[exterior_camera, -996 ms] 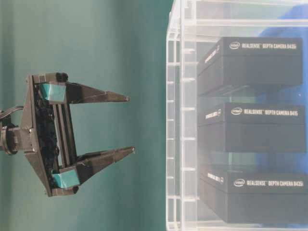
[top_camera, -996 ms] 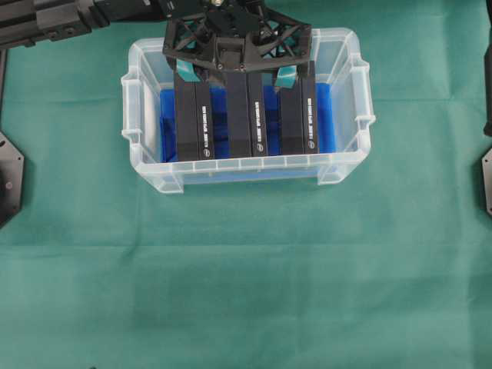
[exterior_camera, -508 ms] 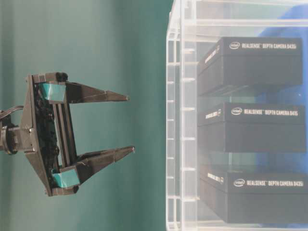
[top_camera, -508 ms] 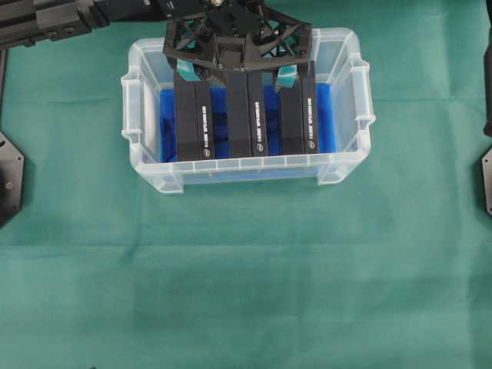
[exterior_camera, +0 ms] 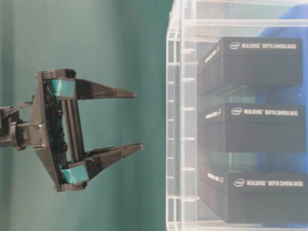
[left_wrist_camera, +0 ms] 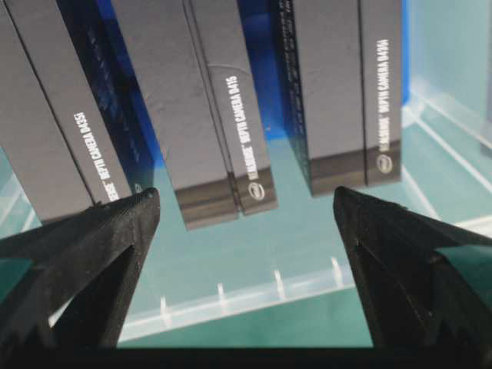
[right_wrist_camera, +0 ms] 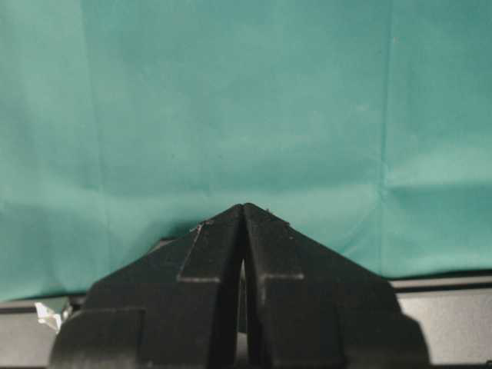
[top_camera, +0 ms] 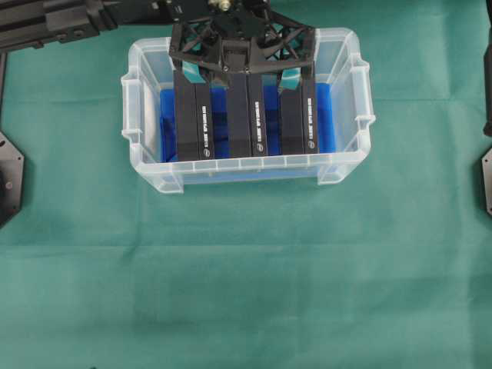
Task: Take the box out of the case with the left arm.
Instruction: 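Lower the left gripper around the middle box and close on it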
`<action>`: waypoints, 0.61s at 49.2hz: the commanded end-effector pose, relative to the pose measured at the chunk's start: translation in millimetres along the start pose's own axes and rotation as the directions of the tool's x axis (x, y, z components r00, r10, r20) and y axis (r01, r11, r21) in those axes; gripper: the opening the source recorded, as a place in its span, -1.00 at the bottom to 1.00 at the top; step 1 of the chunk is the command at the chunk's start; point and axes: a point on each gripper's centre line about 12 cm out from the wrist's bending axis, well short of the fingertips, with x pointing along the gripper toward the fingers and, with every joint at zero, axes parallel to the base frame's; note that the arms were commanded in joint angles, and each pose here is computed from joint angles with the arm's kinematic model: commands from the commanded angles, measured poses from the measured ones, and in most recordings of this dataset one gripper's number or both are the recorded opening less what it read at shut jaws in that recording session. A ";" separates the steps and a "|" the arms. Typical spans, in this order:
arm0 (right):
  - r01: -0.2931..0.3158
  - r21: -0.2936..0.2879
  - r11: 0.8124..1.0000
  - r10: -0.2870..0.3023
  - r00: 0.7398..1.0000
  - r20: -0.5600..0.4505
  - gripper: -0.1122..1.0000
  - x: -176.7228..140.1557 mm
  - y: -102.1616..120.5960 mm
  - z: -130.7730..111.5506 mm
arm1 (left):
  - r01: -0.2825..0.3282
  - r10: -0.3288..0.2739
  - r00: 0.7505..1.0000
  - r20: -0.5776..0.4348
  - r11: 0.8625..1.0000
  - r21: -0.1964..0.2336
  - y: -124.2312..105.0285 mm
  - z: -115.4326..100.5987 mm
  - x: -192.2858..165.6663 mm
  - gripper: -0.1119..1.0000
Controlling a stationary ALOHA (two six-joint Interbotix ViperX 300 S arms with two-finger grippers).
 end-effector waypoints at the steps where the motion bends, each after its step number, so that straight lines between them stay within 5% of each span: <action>1: -0.005 0.004 1.000 0.005 1.000 0.015 -0.81 -3.7 0.2 1.9 | 0.021 -0.021 1.000 0.011 1.000 -0.001 0.7 1.8 -7.3 0.97; 30: -0.004 0.002 1.000 0.004 1.000 0.013 -0.81 -2.9 0.4 2.1 | 0.001 -0.001 1.000 0.006 1.000 -0.005 7.0 -0.1 26.5 0.97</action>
